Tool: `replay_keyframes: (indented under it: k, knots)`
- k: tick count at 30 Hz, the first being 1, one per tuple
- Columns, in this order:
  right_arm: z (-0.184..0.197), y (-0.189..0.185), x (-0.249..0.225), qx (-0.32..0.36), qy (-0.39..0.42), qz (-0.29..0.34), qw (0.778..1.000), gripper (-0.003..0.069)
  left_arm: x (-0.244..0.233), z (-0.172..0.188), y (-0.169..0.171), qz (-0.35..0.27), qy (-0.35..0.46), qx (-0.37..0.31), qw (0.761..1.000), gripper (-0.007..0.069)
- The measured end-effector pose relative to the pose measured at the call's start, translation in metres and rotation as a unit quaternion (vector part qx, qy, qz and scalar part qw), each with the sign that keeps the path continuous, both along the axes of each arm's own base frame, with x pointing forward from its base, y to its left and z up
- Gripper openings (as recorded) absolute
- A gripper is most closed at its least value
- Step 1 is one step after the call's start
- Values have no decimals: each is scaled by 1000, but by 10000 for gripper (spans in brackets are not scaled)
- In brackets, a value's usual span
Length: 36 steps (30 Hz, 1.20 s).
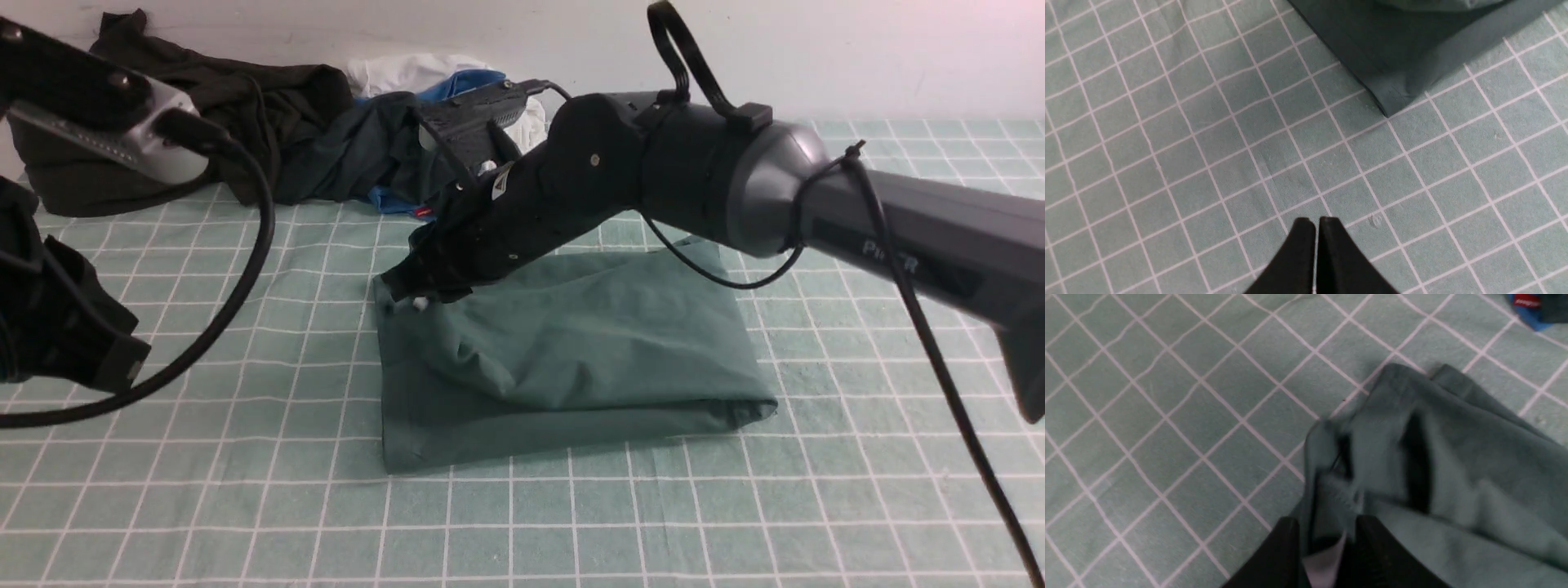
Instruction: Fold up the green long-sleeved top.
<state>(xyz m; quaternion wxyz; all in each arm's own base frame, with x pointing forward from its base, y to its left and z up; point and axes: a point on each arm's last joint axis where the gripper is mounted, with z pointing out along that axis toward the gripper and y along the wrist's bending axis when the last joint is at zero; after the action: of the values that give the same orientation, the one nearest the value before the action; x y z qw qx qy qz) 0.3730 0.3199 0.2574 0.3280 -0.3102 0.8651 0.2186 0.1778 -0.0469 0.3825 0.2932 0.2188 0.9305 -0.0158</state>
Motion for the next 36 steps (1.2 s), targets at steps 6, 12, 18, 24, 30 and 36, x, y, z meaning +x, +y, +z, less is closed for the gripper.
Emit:
replay_keyframes:
  k: [6, 12, 18, 24, 30, 36]
  knots:
    - [40, -35, -8, -35, 15, 11, 999, 521, -26, -16, 7, 2, -37, -11, 999, -3]
    - [93, -86, -36, -114, 24, 18, 993, 440, -72, -48, 18, 17, -78, -32, 996, -3]
    - [138, -129, -91, -118, -24, 6, 993, 181, -113, -89, 29, 52, -110, -74, 990, -3]
    - [150, -171, -154, -63, -98, -21, 993, 1, -137, -100, 36, 70, -186, -112, 974, -3]
    - [142, -210, -214, -11, -166, -41, 985, -13, -150, -97, 41, 69, -240, -117, 961, -3]
    - [136, -235, -252, 23, -214, -51, 975, -14, -150, -97, 41, 70, -241, -117, 961, -3]
